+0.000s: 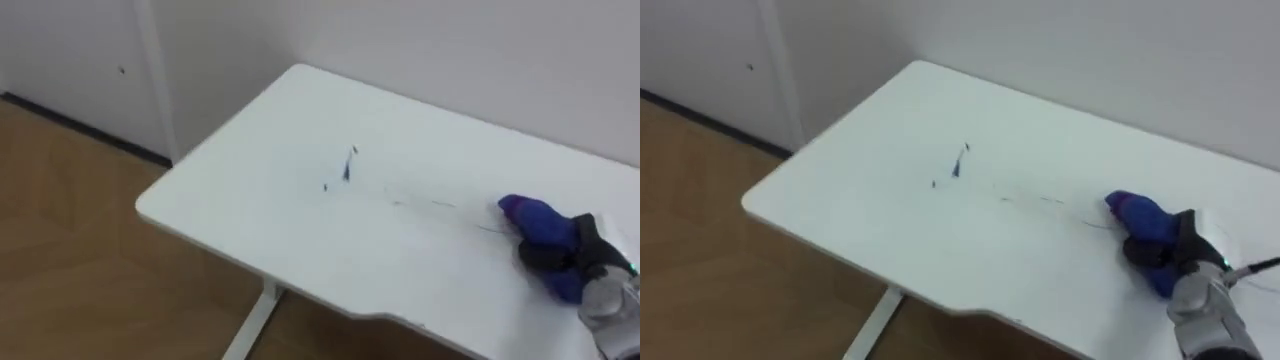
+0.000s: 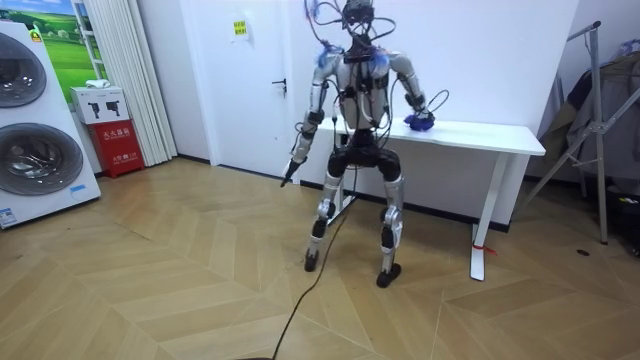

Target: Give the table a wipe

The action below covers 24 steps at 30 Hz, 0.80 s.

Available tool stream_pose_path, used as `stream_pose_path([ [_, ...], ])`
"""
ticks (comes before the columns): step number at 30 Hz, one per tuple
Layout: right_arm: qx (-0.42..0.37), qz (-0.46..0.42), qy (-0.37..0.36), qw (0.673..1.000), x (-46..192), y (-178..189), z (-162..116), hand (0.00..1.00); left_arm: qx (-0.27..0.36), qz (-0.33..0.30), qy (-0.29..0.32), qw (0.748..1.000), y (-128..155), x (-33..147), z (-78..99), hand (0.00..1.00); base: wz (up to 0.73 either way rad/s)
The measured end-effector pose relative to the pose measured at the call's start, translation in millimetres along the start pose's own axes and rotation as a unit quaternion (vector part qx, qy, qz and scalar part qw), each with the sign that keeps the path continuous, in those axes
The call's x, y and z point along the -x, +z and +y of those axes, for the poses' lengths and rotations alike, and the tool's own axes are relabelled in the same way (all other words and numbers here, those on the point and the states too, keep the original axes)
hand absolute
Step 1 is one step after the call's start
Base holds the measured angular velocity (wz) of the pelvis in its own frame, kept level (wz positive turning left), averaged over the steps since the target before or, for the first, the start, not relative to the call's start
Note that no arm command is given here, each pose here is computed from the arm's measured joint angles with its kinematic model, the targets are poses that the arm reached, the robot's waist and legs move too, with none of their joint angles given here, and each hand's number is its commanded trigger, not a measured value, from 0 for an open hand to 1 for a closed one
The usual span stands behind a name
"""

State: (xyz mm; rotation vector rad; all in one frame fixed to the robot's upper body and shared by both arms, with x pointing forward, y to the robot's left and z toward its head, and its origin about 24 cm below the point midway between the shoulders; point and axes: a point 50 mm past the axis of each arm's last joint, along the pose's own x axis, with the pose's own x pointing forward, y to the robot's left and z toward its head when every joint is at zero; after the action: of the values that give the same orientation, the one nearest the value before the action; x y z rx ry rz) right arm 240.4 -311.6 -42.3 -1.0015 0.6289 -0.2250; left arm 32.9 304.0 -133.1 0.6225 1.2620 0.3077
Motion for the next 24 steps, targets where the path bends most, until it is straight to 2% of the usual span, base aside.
stream_pose_path([
  [2,0.049,-0.034,-0.001,0.998,-6,23,-8,1.00,0.005,0.002,-0.006,1.000,0,0.8,-5.5,0.00,-0.25],
  [6,0.144,-0.160,-0.022,0.976,-10,102,-24,1.00,0.009,0.015,-0.025,1.000,-6,4.6,-19.1,0.00,-0.41],
  [9,0.158,-0.215,-0.029,0.963,-9,137,-30,1.00,0.016,0.023,-0.022,0.999,-11,5.9,-18.8,0.00,-0.23],
  [11,0.149,-0.225,-0.037,0.962,-10,146,-37,1.00,0.016,0.028,-0.022,0.999,-14,6.6,-19.1,0.00,0.06],
  [14,0.126,-0.193,-0.027,0.973,-17,129,-34,1.00,0.025,0.050,-0.016,0.998,-26,8.3,-15.9,0.00,0.34],
  [16,0.087,-0.130,-0.009,0.988,-22,95,-28,1.00,0.031,0.057,-0.013,0.998,-28,8.4,-14.0,0.00,0.63],
  [17,0.063,-0.080,-0.002,0.995,-23,66,-24,1.00,0.037,0.060,-0.012,0.997,-29,8.2,-12.4,0.00,0.54],
  [18,-0.003,-0.055,-0.006,0.998,-20,45,-22,1.00,0.041,0.063,-0.012,0.997,-31,8.1,-10.5,0.00,0.45],
  [21,-0.076,-0.010,-0.012,0.997,-9,6,-12,1.00,0.053,0.059,-0.002,0.997,-30,6.3,-3.9,0.00,0.42],
  [24,-0.095,0.020,-0.009,0.995,-1,-14,-3,1.00,0.057,0.039,0.007,0.998,-24,4.2,2.1,0.00,0.03],
])
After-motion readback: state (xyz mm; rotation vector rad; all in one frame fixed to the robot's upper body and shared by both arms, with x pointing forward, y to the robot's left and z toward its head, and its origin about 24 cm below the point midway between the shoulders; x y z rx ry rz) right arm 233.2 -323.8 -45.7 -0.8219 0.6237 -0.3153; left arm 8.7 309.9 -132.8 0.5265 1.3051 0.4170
